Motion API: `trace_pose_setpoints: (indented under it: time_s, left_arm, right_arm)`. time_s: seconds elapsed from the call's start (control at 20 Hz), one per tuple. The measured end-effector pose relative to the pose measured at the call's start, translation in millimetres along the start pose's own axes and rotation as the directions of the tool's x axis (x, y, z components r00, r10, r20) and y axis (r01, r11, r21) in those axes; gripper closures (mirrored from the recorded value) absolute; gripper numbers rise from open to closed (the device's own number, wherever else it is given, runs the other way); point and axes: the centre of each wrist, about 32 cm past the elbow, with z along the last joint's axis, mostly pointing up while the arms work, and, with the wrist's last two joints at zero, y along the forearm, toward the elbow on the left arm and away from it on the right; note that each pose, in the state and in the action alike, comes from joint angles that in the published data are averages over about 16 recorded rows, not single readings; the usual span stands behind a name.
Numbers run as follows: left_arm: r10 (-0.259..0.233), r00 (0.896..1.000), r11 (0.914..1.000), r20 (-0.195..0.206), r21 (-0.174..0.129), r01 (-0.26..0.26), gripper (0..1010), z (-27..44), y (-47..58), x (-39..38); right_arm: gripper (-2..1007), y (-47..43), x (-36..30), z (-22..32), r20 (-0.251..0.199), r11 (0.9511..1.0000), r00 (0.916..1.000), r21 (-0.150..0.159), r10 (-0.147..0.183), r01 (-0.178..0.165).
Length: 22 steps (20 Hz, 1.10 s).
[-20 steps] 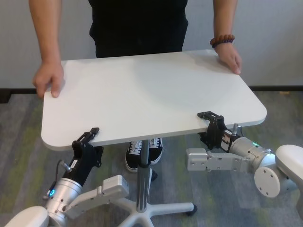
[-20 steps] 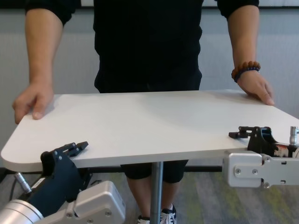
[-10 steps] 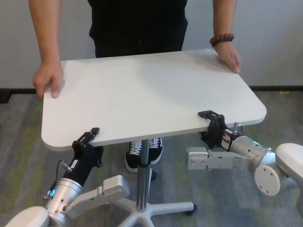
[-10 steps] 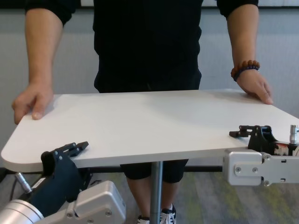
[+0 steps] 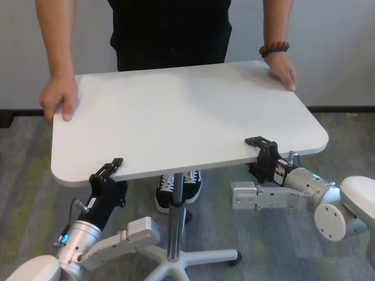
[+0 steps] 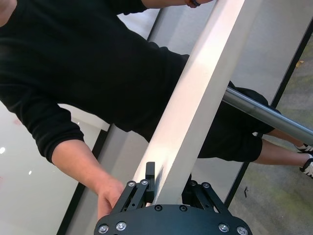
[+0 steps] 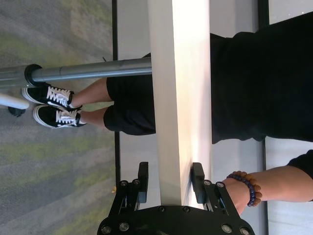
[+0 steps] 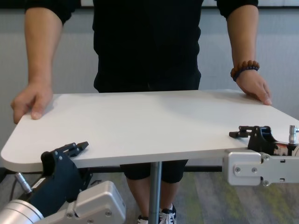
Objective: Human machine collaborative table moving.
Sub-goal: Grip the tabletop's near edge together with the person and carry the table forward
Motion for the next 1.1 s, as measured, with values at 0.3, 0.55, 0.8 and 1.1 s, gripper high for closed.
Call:
trace_pose_setpoints:
  time_s: [0.3, 0.55, 0.8, 1.1]
  left_arm:
    - [0.0, 1.0, 1.0, 0.0, 0.0, 0.0, 718, 0.0, 0.0, 0.0]
    - [0.0, 1.0, 1.0, 0.0, 0.0, 0.0, 718, 0.0, 0.0, 0.0]
    - [0.0, 1.0, 1.0, 0.0, 0.0, 0.0, 718, 0.0, 0.0, 0.0]
    - [0.0, 1.0, 1.0, 0.0, -0.001, 0.0, 718, 0.0, 0.1, -0.1]
  right_arm:
    - [477, -0.1, -0.8, -1.2, -0.002, 1.0, 1.0, -0.004, 0.0, 0.0]
    - [477, -1.6, -2.0, -1.6, -0.006, 1.0, 1.0, -0.006, 0.0, 0.0]
    - [477, -4.2, -3.3, -1.9, -0.009, 1.0, 1.0, -0.009, 0.002, -0.002]
    - [477, -7.5, -4.3, -2.5, -0.011, 0.9998, 0.9999, -0.015, 0.012, -0.012]
